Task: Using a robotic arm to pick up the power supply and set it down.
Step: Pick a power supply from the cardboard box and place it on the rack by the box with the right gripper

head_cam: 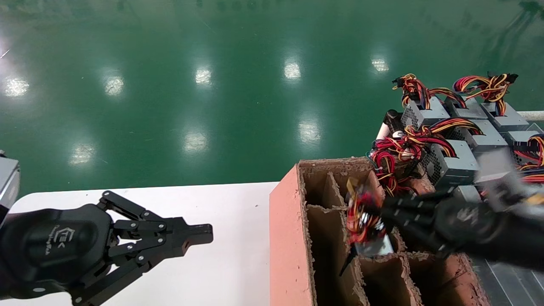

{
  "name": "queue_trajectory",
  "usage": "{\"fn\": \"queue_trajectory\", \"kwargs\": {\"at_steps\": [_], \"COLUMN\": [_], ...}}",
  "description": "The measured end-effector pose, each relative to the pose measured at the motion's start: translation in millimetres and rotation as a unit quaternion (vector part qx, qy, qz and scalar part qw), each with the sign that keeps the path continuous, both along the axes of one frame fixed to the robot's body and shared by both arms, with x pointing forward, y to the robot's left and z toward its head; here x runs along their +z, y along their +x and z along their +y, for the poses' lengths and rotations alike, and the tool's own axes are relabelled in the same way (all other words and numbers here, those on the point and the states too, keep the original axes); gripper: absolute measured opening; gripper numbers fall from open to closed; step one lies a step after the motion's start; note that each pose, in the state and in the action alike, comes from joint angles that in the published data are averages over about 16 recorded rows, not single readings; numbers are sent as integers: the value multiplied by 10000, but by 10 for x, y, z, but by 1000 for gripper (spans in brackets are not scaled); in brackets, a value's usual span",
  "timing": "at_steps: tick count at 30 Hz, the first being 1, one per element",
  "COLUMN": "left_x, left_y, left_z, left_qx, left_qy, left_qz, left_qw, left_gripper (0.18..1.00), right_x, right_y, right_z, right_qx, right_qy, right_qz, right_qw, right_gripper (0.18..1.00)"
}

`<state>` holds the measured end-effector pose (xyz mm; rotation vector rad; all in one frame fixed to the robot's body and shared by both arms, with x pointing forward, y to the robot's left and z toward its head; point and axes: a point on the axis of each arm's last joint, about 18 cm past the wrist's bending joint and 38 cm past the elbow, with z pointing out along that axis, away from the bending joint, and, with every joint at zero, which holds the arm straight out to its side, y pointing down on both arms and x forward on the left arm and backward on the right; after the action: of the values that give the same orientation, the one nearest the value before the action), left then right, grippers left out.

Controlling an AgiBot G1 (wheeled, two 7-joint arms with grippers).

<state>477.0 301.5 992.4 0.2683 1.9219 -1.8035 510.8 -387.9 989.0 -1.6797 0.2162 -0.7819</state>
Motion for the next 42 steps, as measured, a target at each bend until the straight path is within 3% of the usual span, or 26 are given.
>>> {"fn": "queue_trajectory", "kwargs": {"at_steps": [9,16,21,25,30,42], "left_x": [0,0,0,0,0,0], "left_y": [0,0,0,0,0,0], "left_z": [0,0,0,0,0,0], "left_qx": [0,0,0,0,0,0], "left_qy": [0,0,0,0,0,0], "left_qz": [0,0,0,0,0,0], "left_qw": [10000,10000,10000,10000,10000,10000], "left_gripper": [191,191,191,191,191,191], "right_x": [913,1513,1794,1909,1922,1506], "right_y": [-582,-1011,-1218,-1316,-1362,-1233], "right_z": [-199,-424,-667,-931,-1331,-2247], "right_qx": [-115,-750,-1409,-1995,-2717,-3871], "right_qy": [109,-76,-174,-233,-275,-236], "right_qz": [-1370,-2452,-2916,-3027,-2885,-2181], "right_qw": [9904,9666,9460,9317,9177,8956], "right_gripper": [205,202,201,201,201,201]}}
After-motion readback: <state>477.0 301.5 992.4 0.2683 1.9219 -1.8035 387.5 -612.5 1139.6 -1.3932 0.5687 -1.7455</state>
